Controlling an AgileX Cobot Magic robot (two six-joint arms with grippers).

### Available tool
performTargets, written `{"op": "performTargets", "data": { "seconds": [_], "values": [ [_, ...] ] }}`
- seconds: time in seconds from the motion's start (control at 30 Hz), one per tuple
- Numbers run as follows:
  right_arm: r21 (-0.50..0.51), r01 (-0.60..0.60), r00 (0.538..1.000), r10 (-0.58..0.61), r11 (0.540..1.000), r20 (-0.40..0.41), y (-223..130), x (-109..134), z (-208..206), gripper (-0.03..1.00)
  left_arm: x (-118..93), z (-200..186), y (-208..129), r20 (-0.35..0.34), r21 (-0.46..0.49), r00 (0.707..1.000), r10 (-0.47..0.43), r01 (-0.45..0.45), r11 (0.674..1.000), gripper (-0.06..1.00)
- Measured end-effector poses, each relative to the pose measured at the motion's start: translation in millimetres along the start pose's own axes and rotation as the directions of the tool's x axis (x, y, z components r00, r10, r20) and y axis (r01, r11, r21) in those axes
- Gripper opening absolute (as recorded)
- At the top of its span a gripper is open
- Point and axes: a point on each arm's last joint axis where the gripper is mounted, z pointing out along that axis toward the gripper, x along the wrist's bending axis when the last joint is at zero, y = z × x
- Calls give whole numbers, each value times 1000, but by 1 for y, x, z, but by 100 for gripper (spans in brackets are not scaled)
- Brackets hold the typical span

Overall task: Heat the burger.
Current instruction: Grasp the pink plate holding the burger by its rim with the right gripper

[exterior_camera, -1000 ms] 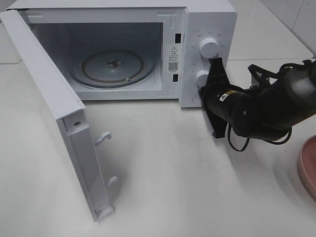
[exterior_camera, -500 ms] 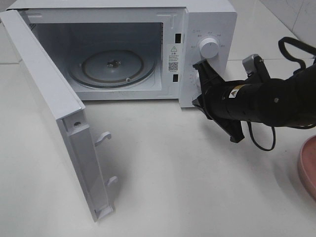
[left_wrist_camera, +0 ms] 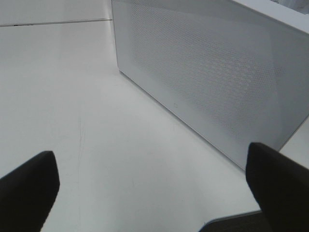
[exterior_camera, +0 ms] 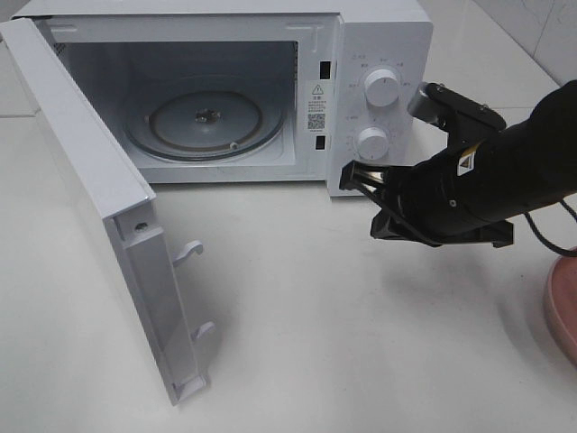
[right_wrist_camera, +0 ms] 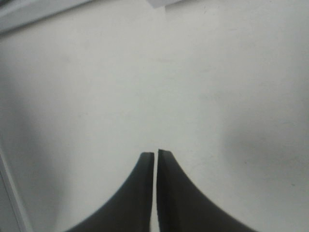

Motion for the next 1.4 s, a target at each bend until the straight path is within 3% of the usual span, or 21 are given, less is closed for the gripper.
{"op": "performTargets", "data": {
  "seconds": [0.07, 0.17, 0.23, 0.27, 0.33, 0.6, 0.63, 0.67, 0.73, 0.77, 0.8, 0.83, 0.87, 0.9, 0.93, 0.97, 1.03, 1.4],
  "values": [
    [57, 175, 984, -176, 983, 11, -5, -1, -10, 6, 0, 0, 0, 0, 0, 1000, 0, 0, 1000, 98],
    [78, 241, 970, -242, 967, 11, -6, -2, -13, 6, 0, 0, 0, 0, 0, 1000, 0, 0, 1000, 98],
    [180, 442, 894, -447, 879, -10, -15, -5, -24, 7, 0, 0, 0, 0, 0, 1000, 0, 0, 1000, 98],
    [180, 442, 894, -447, 879, -10, -15, -5, -24, 7, 0, 0, 0, 0, 0, 1000, 0, 0, 1000, 98],
    [255, 511, 853, -521, 821, -32, -21, -8, -30, 9, 0, 0, 0, 0, 0, 1000, 0, 0, 1000, 98],
    [380, 567, 798, -601, 731, -34, -29, -19, -43, 18, 0, 0, 0, 0, 0, 1000, 0, 0, 1000, 98],
    [380, 567, 798, -601, 731, -34, -29, -19, -43, 18, 0, 0, 0, 0, 0, 1000, 0, 0, 1000, 98],
    [407, 553, 801, -598, 727, -20, -28, -25, -45, 25, 0, 0, 0, 0, 0, 1000, 0, 0, 1000, 98],
    [425, 543, 804, -595, 725, -11, -27, -28, -47, 31, 0, 0, 0, 0, 0, 1000, 0, 0, 1000, 98],
    [457, 523, 806, -591, 719, 8, -25, -36, -48, 43, 0, 0, 0, 0, 0, 1000, 0, 0, 1000, 98],
    [457, 523, 806, -591, 719, 8, -25, -36, -48, 43, 0, 0, 0, 0, 0, 1000, 0, 0, 1000, 98],
    [470, 515, 807, -591, 716, 16, -25, -39, -49, 49, 0, 0, 0, 0, 0, 1000, 0, 0, 1000, 98],
    [494, 503, 801, -597, 710, 43, -22, -47, -51, 65, 0, 0, 0, 0, 0, 1000, 0, 0, 1000, 98],
    [494, 503, 801, -597, 710, 43, -22, -47, -51, 65, 0, 0, 0, 0, 0, 1000, 0, 0, 1000, 98],
    [507, 491, 797, -601, 708, 68, -19, -54, -53, 80, 0, 0, 0, 0, 0, 1000, 0, 0, 1000, 98],
    [507, 491, 797, -601, 708, 68, -19, -54, -53, 80, 0, 0, 0, 0, 0, 1000, 0, 0, 1000, 98],
    [514, 472, 793, -599, 716, 107, -15, -62, -54, 91, 0, 0, 0, 0, 0, 1000, 0, 0, 1000, 98],
    [479, 354, 822, -511, 804, 251, -7, -88, -55, 93, 0, 0, 0, 0, 0, 1000, 0, 0, 1000, 98]
  ]
}}
